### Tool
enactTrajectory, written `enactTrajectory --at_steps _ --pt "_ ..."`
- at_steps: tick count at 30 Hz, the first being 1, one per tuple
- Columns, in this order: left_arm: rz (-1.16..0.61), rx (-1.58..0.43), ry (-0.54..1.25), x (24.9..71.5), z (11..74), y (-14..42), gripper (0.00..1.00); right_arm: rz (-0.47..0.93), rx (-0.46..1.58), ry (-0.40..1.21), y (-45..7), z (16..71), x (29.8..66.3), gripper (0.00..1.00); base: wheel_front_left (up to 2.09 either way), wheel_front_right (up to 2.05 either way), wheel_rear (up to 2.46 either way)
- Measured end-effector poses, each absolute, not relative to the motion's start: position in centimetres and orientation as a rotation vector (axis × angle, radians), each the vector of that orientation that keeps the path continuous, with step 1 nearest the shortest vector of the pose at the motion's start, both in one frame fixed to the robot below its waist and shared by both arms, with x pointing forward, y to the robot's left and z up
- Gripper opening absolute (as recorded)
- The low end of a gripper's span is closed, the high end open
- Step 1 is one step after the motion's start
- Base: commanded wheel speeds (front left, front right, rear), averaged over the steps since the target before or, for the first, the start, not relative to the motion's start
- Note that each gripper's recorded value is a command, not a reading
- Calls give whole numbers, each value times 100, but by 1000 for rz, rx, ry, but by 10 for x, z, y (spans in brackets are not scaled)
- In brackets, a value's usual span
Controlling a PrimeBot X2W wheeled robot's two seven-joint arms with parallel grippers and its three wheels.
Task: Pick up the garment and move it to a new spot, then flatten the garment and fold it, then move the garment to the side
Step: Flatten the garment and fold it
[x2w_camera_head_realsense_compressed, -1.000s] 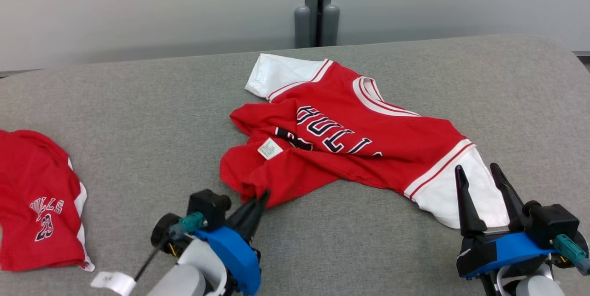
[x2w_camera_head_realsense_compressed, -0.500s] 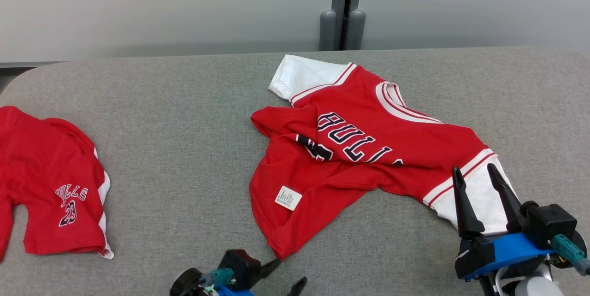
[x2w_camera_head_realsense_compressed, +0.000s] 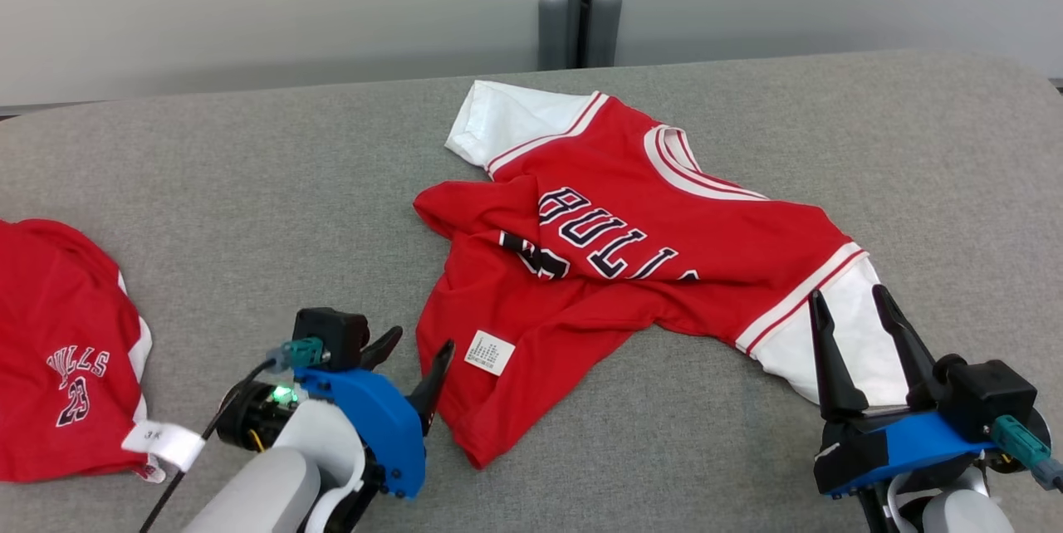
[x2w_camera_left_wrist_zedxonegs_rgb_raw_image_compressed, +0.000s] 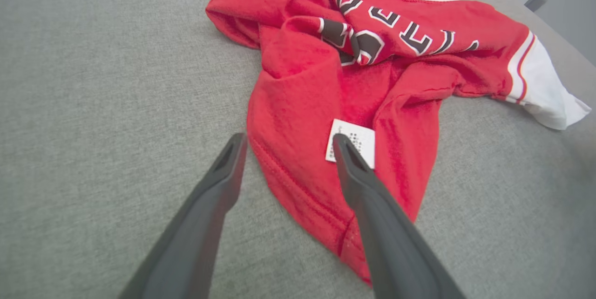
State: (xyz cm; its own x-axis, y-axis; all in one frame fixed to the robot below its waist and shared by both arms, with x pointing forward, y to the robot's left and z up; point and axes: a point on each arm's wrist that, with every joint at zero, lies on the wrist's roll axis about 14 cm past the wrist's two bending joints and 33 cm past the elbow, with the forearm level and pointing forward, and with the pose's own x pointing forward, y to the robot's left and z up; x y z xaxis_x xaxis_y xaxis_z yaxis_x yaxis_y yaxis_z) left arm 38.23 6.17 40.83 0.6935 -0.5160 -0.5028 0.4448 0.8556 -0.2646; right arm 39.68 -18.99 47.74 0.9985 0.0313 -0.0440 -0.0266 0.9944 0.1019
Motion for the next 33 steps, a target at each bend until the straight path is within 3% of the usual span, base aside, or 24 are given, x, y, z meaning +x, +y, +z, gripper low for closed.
enactTrajectory --at_steps 7,14,15,16,17,18,26,33 --pt "-524 -81 729 400 376 60 100 11 96 51 -197 475 400 100 0 0 0" --pt "-541 -160 804 404 363 46 100 -1 95 60 -200 471 400 100 0 0 0" --pt "-546 -163 812 404 362 44 96 -1 95 60 -201 471 400 100 0 0 0" --pt "-553 -166 815 404 362 42 41 -1 95 60 -201 471 401 100 0 0 0" --pt "-559 -167 809 406 362 40 5 -1 98 59 -201 471 401 100 0 0 0" --pt "-561 -167 794 408 364 39 0 -1 99 57 -201 472 402 100 0 0 0" --pt "-490 -130 447 454 417 48 0 10 107 39 -197 477 405 100 0 0 0" --pt "-471 -90 254 470 456 53 0 29 110 26 -190 482 407 100 0 0 0"
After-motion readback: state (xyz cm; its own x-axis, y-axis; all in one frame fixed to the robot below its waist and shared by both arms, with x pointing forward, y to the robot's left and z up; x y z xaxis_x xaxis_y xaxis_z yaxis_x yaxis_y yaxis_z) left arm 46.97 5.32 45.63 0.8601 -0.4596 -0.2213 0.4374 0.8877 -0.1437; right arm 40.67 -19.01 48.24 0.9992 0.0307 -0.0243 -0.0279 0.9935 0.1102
